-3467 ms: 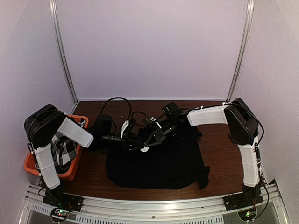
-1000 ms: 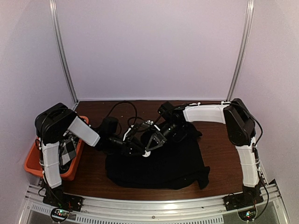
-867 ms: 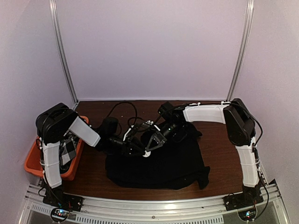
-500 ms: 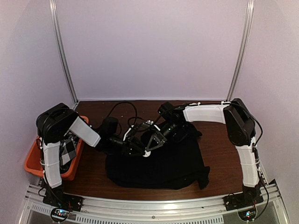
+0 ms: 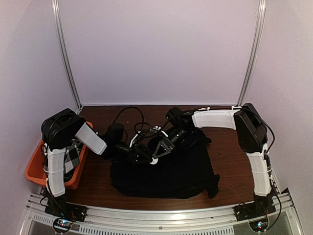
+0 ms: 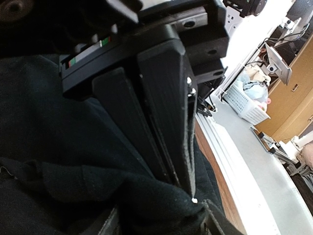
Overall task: Pin the brooch onto the clothing
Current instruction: Cross the brooch on the flattened clothing.
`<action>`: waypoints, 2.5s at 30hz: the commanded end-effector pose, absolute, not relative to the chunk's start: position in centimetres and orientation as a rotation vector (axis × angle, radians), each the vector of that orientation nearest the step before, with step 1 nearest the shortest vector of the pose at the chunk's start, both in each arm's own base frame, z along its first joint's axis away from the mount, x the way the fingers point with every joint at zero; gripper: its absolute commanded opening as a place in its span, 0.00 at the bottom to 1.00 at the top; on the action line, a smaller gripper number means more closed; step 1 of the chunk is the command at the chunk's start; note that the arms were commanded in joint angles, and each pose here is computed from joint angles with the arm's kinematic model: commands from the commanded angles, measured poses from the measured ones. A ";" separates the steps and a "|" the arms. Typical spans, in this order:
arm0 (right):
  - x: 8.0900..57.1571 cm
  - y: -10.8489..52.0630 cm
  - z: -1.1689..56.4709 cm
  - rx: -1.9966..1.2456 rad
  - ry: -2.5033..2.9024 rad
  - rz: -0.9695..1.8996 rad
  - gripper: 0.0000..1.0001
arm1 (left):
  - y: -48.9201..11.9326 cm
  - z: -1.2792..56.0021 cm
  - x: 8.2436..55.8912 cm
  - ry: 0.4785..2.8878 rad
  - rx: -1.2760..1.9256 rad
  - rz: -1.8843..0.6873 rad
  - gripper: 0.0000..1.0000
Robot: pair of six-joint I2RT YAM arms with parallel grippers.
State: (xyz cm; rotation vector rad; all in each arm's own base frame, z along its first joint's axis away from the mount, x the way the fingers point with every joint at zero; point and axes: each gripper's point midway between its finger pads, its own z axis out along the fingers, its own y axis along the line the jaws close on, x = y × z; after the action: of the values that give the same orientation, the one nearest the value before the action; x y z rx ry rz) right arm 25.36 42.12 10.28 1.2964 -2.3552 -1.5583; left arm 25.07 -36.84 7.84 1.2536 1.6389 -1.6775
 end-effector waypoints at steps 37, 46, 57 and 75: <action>24.5 43.6 10.0 1.404 -2.328 -1.530 0.00 | -37.2 8.6 26.8 1.720 1.186 -1.594 0.61; 24.5 43.4 9.8 1.397 -2.332 -1.524 0.00 | -35.7 10.0 27.7 1.669 1.106 -1.643 0.66; 24.7 43.5 10.3 1.403 -2.337 -1.538 0.00 | -36.2 8.5 27.7 1.723 1.099 -1.684 0.62; 26.6 42.4 9.6 1.400 -2.422 -1.489 0.00 | -35.5 9.2 26.0 1.688 1.136 -1.728 0.88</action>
State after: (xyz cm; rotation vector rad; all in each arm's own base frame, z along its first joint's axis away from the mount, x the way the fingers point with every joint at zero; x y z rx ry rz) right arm 25.73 42.61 9.54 1.3713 -2.3989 -1.4902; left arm 26.96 -35.64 8.36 1.1026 1.7393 -1.7044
